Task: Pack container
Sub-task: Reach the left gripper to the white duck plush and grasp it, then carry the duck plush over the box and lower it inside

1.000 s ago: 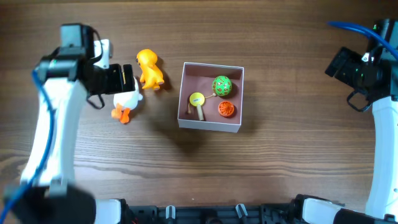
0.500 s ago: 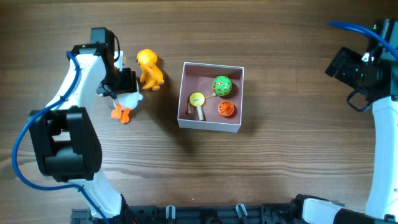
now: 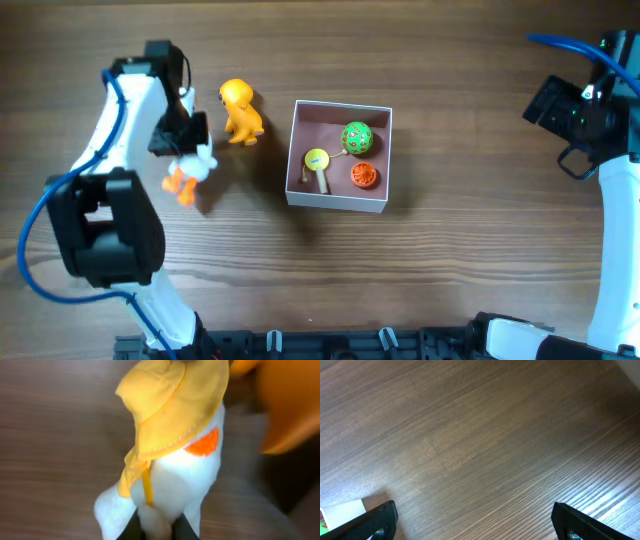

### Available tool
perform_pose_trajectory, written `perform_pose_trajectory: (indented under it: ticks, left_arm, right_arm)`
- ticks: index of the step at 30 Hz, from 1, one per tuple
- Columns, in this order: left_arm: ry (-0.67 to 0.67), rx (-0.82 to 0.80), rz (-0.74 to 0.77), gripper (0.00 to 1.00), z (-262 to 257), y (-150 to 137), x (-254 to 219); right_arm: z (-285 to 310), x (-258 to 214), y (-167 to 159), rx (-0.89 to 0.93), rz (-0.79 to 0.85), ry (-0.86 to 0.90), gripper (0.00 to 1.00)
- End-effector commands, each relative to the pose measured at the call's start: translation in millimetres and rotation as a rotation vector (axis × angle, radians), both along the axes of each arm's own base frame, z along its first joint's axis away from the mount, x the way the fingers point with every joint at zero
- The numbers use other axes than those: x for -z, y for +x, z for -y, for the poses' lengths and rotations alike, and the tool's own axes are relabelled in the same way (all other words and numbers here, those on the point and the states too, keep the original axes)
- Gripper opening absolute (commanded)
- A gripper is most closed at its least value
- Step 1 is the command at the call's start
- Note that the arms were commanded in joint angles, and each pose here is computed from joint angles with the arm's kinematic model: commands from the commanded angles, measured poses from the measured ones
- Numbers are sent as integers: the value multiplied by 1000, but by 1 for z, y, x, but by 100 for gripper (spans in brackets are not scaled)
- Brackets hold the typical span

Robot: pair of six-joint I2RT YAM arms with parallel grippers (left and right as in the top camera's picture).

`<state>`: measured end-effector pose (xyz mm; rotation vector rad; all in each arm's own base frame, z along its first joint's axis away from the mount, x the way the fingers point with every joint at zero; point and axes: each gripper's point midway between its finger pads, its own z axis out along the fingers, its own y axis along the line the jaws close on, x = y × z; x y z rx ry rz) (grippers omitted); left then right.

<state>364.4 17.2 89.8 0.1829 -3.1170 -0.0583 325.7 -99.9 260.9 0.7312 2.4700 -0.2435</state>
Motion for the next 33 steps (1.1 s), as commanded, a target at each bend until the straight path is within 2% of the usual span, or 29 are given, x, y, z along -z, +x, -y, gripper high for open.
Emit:
perform_pose_trajectory:
  ticks: [1,4,8,12,16,20,24,27,33]
  left_arm:
    - [-23,14,266,4,25,10,-114]
    - [-174,173,404,4,95,-11,-167]
    - [-264,327,510,4,179,-28,-194]
    - [-260,392,566,4,242,-29,-189]
    - [-229,441,515,4,287,-24,-148]
    - [-132,425,381,4,298,-8,-73]
    - [-57,392,239,4,284,-7,-21]
    - [-27,367,183,4,272,-9,-8]
    - [-24,272,173,4,263,-7,-7]
  right_arm:
    - [2,4,0,16,-6,3,100]
    - [2,4,0,16,-6,3,100]
    - [2,4,0,16,-7,3,100]
    - [2,4,0,16,-7,3,100]
    - [2,4,0,16,-6,3,100]
    - [2,4,0,16,-7,3,100]
    - [2,4,0,16,-7,3,100]
    - [2,4,0,16,-6,3,100]
    - [2,4,0,16,-7,3,100]
